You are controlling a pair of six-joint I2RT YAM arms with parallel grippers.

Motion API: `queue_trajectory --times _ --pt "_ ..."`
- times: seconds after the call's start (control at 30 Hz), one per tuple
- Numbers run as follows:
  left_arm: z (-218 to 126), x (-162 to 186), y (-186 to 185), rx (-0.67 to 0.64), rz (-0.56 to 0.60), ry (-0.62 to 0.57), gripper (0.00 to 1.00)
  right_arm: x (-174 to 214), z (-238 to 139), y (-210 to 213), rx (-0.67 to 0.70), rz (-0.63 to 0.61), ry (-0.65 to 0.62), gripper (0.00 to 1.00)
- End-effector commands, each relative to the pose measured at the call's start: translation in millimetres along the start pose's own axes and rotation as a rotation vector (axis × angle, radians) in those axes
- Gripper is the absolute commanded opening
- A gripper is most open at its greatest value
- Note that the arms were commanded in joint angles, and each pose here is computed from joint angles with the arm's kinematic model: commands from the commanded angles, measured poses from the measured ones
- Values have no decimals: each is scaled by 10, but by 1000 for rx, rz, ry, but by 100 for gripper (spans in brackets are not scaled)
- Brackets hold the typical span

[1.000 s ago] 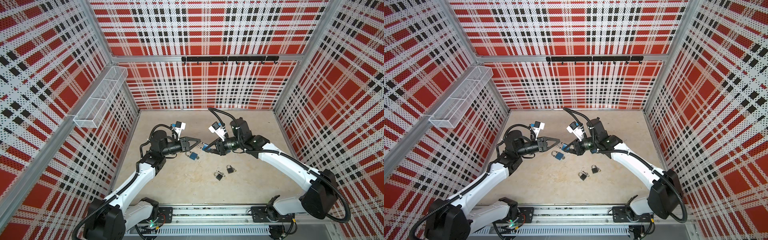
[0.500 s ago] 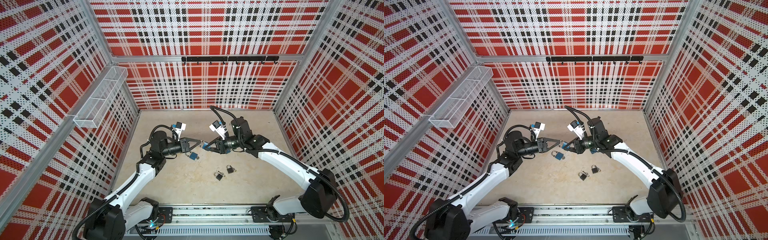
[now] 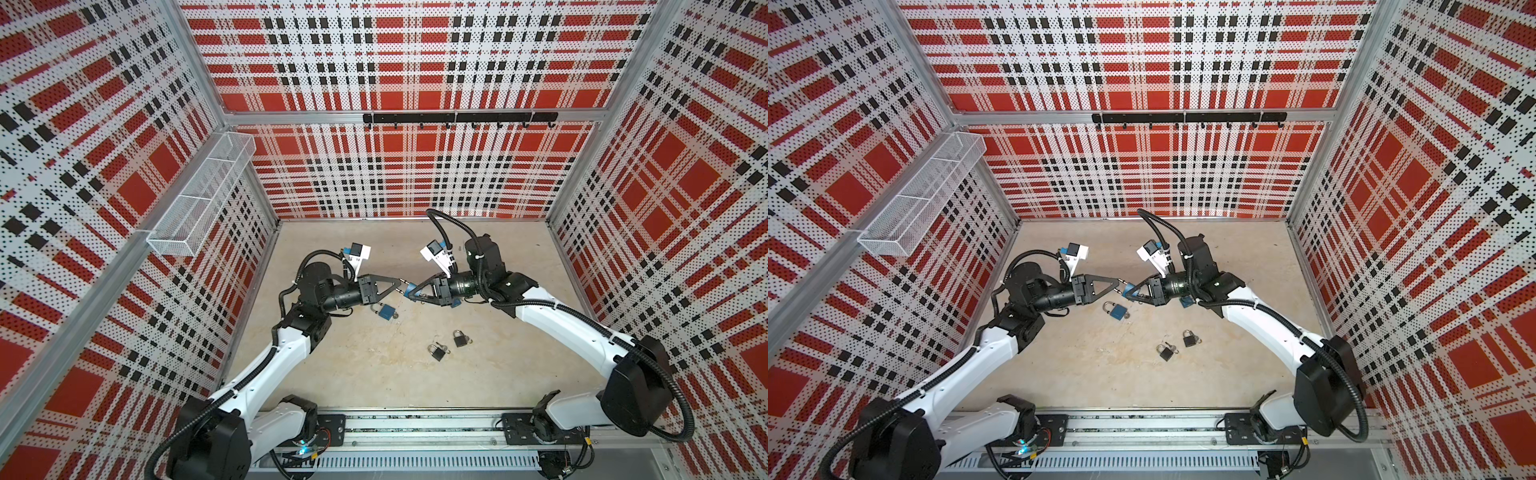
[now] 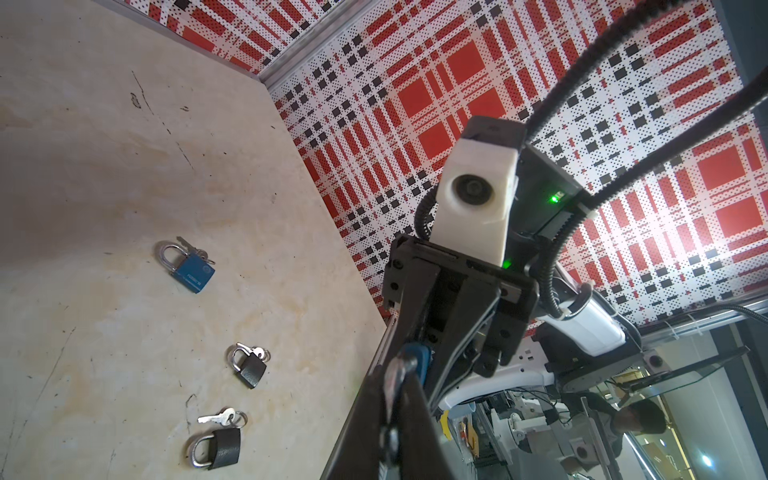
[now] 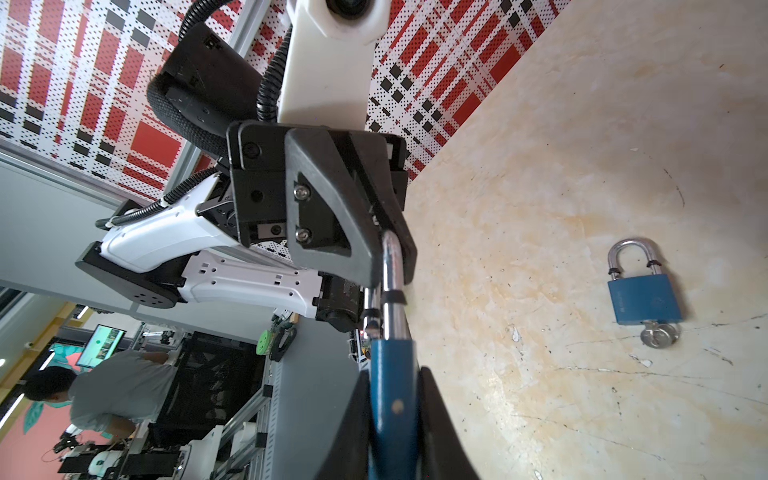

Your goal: Lock with the key

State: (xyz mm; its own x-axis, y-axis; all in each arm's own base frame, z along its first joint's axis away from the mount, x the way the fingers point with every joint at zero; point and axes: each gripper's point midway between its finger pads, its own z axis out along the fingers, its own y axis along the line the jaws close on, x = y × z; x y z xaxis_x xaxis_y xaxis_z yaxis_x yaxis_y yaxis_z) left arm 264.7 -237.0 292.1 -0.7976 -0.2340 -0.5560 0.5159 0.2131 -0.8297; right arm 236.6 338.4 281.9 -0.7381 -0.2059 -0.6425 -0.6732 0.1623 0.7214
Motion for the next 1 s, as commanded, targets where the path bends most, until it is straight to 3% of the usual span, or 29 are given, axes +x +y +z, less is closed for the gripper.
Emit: queue_trajectory --times 0.0,0.97 --pt "12 52 248 -67 -29 -11 0 -203 -48 462 -158 -131 -49 0" --pt "133 297 408 -99 -48 22 0 -325 -43 587 -249 -112 -87 0"
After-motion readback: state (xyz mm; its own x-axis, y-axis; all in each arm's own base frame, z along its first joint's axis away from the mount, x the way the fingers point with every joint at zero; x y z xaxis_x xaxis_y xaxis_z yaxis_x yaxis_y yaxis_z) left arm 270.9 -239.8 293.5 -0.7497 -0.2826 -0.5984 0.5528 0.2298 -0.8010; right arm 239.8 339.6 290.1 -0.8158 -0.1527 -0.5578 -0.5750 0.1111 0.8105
